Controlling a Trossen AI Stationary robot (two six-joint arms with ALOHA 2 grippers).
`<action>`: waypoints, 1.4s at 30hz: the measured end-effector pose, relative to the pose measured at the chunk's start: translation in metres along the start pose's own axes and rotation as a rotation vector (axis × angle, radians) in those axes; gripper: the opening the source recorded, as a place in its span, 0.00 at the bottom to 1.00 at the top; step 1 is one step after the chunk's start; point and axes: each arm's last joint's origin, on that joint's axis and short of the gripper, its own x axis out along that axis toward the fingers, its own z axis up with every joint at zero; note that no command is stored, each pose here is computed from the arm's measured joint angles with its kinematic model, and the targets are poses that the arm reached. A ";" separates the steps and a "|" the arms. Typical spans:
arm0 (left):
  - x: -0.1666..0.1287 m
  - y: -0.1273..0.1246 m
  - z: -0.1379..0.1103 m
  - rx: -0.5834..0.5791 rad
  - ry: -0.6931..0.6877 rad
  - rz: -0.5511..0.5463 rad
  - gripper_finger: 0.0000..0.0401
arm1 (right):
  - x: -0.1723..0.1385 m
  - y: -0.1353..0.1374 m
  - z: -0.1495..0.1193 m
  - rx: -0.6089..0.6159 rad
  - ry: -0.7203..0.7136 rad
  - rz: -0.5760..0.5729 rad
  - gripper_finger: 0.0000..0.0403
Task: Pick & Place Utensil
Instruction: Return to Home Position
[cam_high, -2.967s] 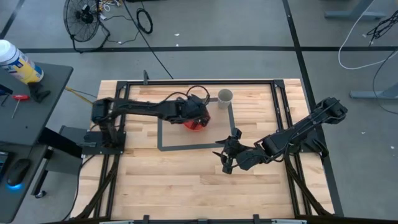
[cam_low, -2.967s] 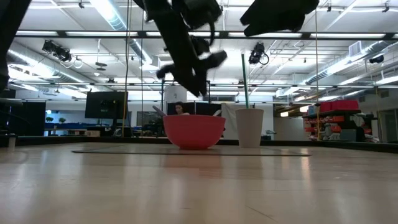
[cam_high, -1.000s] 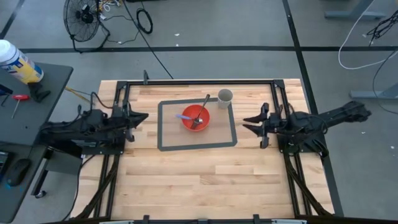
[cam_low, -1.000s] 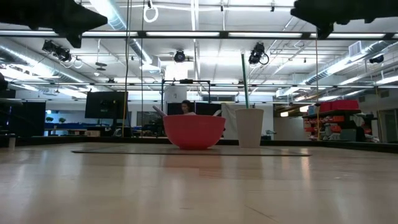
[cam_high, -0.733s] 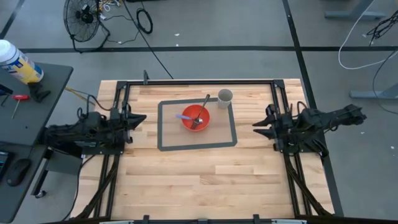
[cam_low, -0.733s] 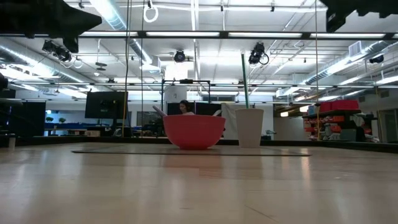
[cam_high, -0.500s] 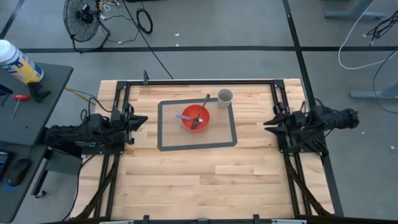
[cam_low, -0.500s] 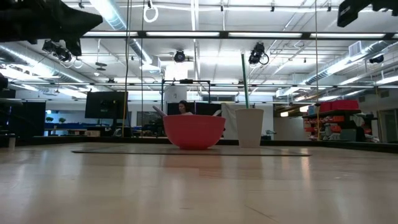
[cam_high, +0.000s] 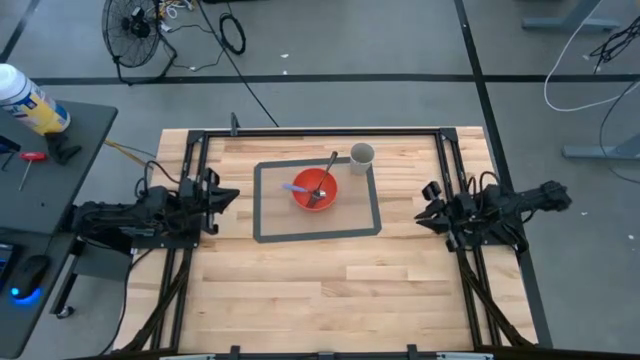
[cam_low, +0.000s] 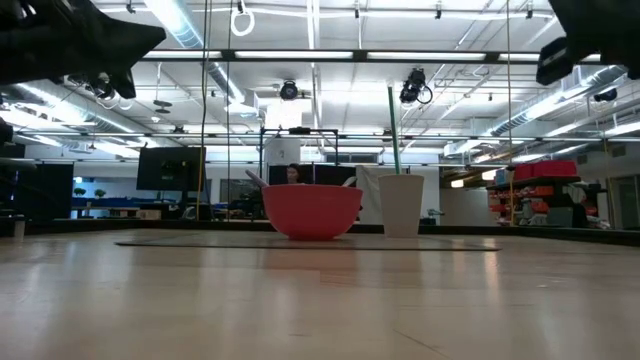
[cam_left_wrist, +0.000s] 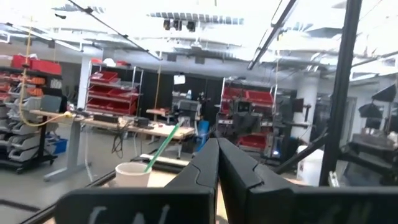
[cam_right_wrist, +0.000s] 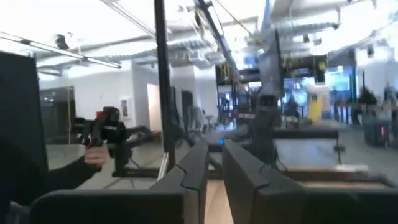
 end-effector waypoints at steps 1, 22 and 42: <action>0.000 0.000 -0.001 0.003 0.006 0.006 0.03 | 0.001 -0.001 0.002 0.019 0.013 -0.015 0.12; -0.002 0.003 -0.018 0.123 0.185 0.030 0.03 | -0.003 -0.020 -0.015 -0.039 0.175 -0.116 0.01; -0.003 0.004 -0.029 -0.058 0.293 0.071 0.03 | -0.003 -0.023 -0.015 -0.077 0.173 -0.223 0.05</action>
